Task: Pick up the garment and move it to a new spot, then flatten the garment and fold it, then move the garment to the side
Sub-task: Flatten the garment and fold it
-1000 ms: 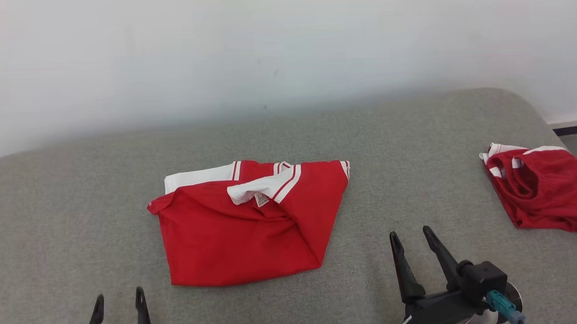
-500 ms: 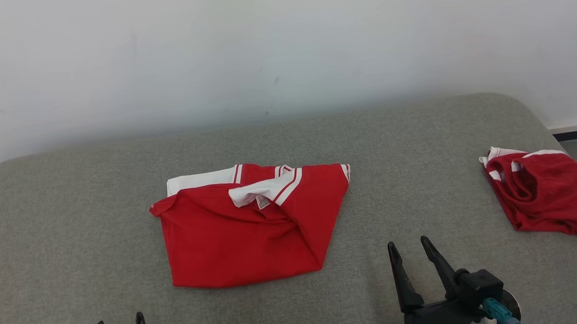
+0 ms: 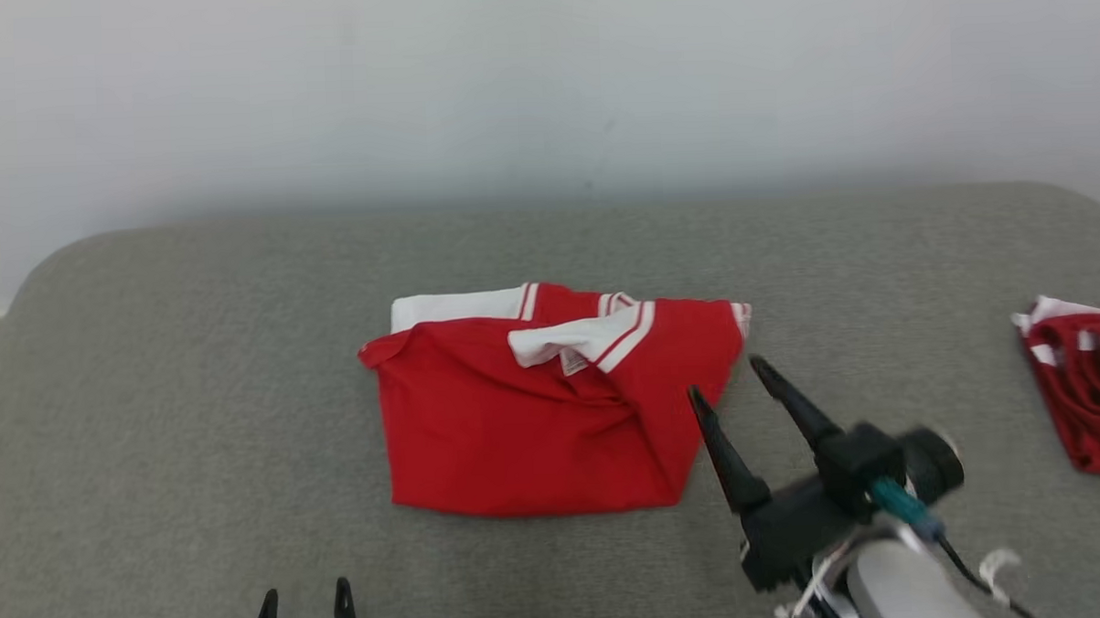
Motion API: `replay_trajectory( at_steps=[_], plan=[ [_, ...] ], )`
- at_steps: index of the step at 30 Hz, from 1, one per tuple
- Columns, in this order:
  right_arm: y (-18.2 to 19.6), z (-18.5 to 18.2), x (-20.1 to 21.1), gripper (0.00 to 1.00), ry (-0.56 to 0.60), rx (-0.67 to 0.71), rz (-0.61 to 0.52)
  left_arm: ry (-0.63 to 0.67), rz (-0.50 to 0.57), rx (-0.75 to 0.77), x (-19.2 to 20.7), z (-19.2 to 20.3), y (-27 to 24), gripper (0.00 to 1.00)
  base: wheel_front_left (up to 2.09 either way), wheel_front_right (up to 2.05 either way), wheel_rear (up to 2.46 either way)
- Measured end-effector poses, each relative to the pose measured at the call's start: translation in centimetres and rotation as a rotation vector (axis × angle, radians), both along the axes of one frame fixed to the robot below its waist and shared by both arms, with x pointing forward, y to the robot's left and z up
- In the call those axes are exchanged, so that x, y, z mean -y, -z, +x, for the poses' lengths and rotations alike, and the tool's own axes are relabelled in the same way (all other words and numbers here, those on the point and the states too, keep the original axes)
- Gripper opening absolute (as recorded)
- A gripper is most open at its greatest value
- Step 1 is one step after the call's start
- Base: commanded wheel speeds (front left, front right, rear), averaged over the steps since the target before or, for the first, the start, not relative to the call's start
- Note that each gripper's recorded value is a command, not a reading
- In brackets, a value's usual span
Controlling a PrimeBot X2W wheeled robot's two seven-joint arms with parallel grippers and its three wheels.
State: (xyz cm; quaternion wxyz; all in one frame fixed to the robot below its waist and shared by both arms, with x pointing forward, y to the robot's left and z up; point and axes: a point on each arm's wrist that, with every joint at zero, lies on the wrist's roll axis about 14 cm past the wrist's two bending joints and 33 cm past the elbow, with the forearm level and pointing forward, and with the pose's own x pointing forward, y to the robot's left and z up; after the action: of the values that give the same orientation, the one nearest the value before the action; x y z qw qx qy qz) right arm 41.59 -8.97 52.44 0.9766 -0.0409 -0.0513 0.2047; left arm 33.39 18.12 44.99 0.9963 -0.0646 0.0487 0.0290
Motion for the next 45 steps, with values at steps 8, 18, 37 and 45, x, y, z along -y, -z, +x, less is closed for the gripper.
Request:
replay_trajectory(
  at_steps=[8, 18, 37, 45],
  plan=[
    [1.8, 5.4, -3.5, 1.0, -0.154, -0.046, -0.221, -0.064, -0.041, -0.032, -1.4, -0.8, 0.9, 1.0, 0.0, 0.0, 0.0],
    [4.2, 9.2, -8.5, 1.0, -0.288, -0.106, -0.365, -0.162, -0.053, -0.076, -3.6, -2.4, 2.0, 1.0, 0.0, 0.0, 0.0],
    [6.9, 11.6, -10.3, 0.0, -0.323, -0.18, -0.472, -0.221, -0.053, -0.117, -4.8, -3.0, 2.9, 1.0, 0.0, 0.0, 0.0],
    [0.8, 13.9, -8.9, 0.0, -0.235, -0.055, -0.325, -0.196, -0.051, -0.099, -4.4, -2.3, 2.5, 1.0, 0.0, 0.0, 0.0]
  ],
)
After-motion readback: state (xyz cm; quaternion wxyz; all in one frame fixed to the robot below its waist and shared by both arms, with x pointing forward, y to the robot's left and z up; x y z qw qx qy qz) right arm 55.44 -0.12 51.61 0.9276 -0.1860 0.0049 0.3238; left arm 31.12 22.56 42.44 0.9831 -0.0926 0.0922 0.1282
